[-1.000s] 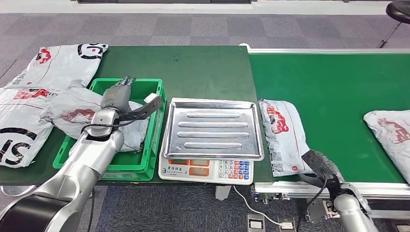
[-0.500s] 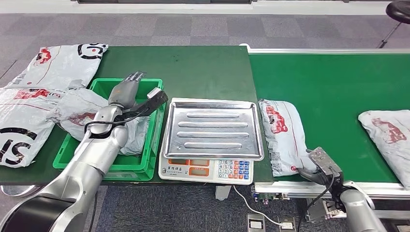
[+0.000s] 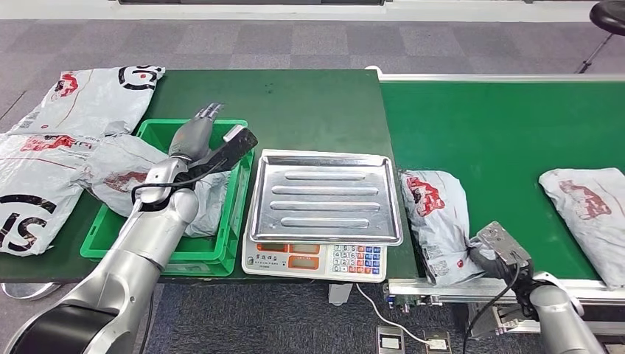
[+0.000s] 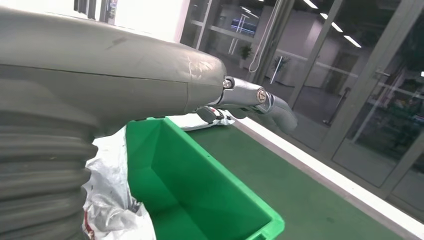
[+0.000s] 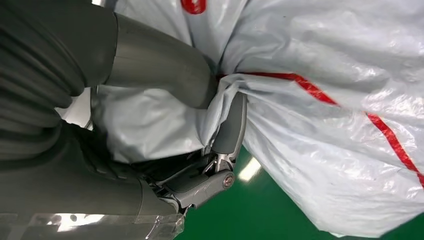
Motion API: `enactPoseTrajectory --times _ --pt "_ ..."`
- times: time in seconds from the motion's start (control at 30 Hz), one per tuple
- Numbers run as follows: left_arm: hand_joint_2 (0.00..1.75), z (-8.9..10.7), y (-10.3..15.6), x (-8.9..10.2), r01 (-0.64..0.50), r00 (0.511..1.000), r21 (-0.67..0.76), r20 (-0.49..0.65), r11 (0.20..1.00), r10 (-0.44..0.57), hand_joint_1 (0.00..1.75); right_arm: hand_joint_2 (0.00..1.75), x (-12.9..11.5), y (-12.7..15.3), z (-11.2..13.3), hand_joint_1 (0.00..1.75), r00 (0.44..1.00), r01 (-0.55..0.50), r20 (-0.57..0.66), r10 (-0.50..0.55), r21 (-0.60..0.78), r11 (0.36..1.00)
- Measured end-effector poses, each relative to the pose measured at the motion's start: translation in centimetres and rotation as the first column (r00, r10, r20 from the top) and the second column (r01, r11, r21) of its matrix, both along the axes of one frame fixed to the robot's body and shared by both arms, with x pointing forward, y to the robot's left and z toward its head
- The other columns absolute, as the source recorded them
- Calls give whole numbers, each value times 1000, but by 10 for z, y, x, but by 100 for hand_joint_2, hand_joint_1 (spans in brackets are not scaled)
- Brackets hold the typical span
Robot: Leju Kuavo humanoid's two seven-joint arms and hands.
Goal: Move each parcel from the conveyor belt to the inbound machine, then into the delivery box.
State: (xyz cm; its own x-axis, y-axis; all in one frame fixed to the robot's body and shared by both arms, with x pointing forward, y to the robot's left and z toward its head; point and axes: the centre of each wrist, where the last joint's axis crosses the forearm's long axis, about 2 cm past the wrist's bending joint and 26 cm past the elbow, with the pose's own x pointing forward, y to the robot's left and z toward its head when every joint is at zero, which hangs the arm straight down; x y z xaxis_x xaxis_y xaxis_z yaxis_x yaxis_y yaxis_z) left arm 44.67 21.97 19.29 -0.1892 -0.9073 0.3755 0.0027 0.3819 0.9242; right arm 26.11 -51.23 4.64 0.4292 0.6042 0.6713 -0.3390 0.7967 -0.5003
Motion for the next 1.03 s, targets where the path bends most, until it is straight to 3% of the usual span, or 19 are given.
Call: enactPoseTrajectory --times 0.23,0.33,0.5,0.6,0.8,1.03 --pt "175 3 -5 -2 5 1000 -7 15 1000 -5 0 175 6 2 10 175 998 44 60 -37 -125 991" --pt "175 3 -6 -4 3 1000 -11 22 1000 -2 0 175 12 11 20 175 983 111 170 -71 -233 966" --pt "175 2 -12 -8 26 999 -46 36 999 -24 0 175 24 47 61 175 873 248 480 -86 -283 926" --pt "175 3 -15 -9 33 999 -55 41 998 -31 0 175 27 58 84 175 814 280 575 -84 -261 924" --pt "175 4 -16 -10 36 998 -64 47 997 -33 0 175 23 67 100 175 767 286 638 -70 -242 927" --pt "175 5 -17 -10 38 998 -66 49 997 -34 0 175 21 71 105 175 749 290 659 -70 -231 929"
